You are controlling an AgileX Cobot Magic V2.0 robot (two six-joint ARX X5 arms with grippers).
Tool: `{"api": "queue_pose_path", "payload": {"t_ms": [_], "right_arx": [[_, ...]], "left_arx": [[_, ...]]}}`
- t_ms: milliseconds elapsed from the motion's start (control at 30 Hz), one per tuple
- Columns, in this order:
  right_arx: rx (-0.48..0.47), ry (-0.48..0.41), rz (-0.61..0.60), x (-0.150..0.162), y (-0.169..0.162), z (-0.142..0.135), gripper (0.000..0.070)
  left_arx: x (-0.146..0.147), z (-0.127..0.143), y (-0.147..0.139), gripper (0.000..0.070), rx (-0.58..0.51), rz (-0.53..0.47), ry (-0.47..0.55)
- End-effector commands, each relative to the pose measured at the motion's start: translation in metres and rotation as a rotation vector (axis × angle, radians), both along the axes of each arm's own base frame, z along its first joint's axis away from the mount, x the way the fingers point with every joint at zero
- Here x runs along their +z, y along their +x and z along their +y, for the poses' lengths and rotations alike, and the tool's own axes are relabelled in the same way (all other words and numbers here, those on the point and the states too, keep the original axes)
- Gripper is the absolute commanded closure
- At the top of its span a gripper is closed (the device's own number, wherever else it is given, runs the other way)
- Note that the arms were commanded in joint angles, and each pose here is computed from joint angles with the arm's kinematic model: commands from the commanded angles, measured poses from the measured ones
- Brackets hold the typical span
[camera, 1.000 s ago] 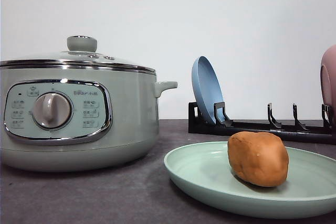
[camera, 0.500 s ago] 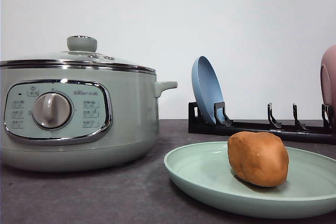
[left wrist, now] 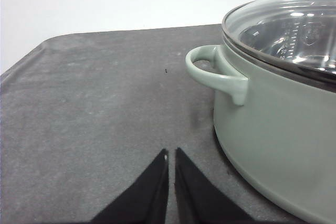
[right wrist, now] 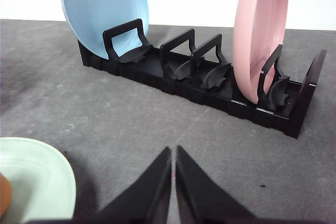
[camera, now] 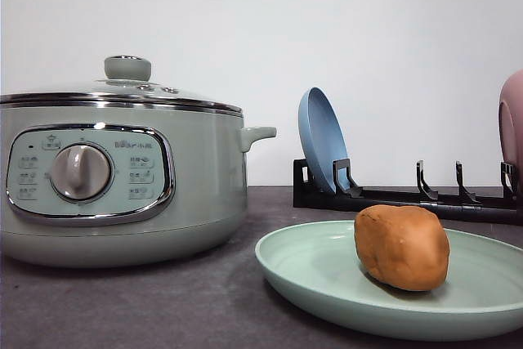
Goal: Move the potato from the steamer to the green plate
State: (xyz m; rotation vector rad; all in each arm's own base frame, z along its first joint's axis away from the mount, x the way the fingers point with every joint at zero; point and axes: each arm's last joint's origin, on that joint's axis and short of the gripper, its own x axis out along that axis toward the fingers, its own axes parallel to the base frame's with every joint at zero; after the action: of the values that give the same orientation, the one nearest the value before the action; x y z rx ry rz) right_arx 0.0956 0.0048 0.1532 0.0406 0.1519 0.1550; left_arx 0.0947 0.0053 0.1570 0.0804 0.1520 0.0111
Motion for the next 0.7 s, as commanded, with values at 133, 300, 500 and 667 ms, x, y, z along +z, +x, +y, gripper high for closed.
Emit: {"api": "queue_pose_path", "payload": {"t_ms": [133,300,500,667], "right_arx": [[-0.006,0.004,-0.001,-0.0009,0.0002,-0.0003,0.07],[-0.006,0.004,-0.001,-0.0009,0.0002,-0.0003,0.07],[-0.006,0.004,-0.001,-0.0009,0.0002,-0.0003,0.07],[-0.006,0.004,-0.001,-0.0009,0.0002,-0.0003,0.07]], "left_arx": [[-0.0075,0.0001,0.0008,0.0685,0.002,0.026,-0.007],[-0.0076,0.0001,0.0008,0.0685,0.002,0.026,-0.007],[-0.0075,0.0001,0.0008,0.0685,0.001,0.026,-0.007],[-0.0076,0.0001,0.0008,0.0685,0.002,0.026,-0.007]]}}
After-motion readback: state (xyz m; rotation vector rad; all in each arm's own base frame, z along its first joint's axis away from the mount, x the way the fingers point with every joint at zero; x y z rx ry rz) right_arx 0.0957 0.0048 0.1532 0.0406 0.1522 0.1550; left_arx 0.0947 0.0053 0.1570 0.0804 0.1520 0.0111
